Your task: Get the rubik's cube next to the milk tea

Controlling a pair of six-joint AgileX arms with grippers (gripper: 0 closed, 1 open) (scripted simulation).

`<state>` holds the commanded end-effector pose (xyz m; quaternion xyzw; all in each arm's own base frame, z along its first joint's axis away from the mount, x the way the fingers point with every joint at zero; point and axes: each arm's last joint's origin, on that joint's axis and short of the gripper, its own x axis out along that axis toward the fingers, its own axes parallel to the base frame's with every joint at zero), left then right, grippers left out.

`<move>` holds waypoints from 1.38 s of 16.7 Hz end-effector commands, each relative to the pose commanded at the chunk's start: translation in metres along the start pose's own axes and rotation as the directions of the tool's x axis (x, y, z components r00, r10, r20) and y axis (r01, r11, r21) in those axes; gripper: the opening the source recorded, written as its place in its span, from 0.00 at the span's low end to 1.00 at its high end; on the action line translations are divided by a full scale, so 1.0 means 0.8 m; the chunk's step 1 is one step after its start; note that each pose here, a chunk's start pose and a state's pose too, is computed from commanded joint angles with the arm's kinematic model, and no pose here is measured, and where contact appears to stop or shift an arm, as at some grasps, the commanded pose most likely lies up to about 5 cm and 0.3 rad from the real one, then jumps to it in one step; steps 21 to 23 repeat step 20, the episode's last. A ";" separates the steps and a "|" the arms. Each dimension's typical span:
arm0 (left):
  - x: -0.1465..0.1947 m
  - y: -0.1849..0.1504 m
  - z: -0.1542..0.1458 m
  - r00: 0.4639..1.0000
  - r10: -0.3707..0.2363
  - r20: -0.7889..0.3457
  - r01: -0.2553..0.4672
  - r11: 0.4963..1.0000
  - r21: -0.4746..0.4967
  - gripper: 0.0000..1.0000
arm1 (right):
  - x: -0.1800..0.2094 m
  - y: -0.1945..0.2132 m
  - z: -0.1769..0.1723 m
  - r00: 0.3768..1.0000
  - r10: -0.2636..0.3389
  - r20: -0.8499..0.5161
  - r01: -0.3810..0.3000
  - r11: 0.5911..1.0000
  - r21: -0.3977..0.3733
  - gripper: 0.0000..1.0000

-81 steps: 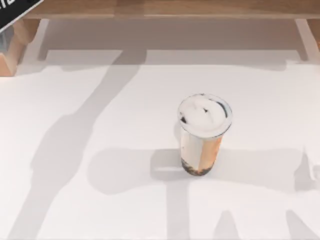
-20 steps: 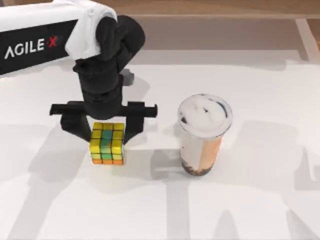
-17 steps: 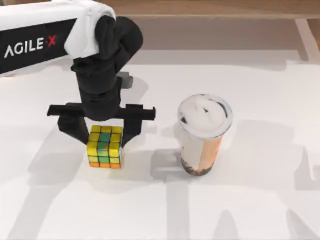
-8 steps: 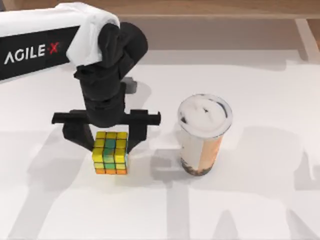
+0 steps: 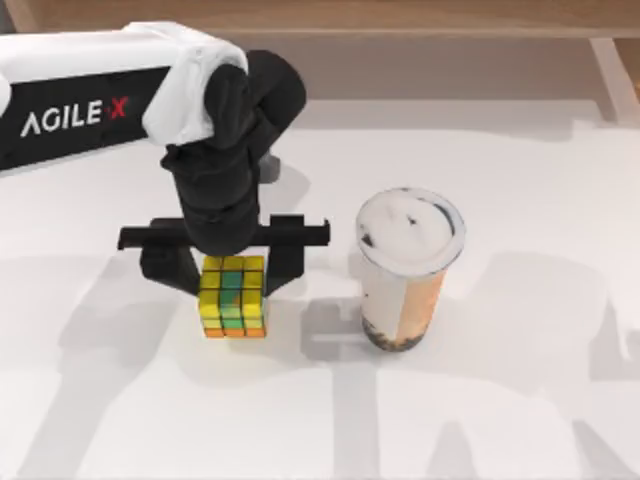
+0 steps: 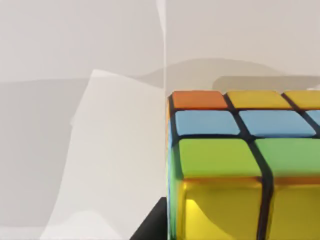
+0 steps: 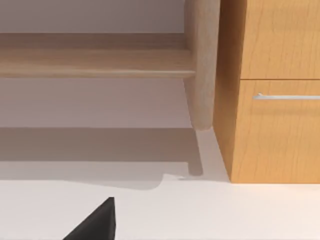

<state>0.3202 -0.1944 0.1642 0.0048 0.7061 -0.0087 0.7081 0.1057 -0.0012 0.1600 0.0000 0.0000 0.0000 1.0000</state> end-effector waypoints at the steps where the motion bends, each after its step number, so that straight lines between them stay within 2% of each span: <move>1: 0.000 0.000 0.000 1.000 0.000 0.000 0.000 1.000 0.000 0.00 | 0.000 0.000 0.000 1.000 0.000 0.000 0.000 1.000 0.000 1.00; 14: 0.000 0.000 0.000 1.000 0.000 0.000 0.000 1.000 0.000 0.98 | 0.000 0.000 0.000 1.000 0.000 0.000 0.000 1.000 0.000 1.00; 23: 0.000 0.000 0.000 1.000 0.000 0.000 0.000 1.000 0.000 1.00 | 0.000 0.000 0.000 1.000 0.000 0.000 0.000 1.000 0.000 1.00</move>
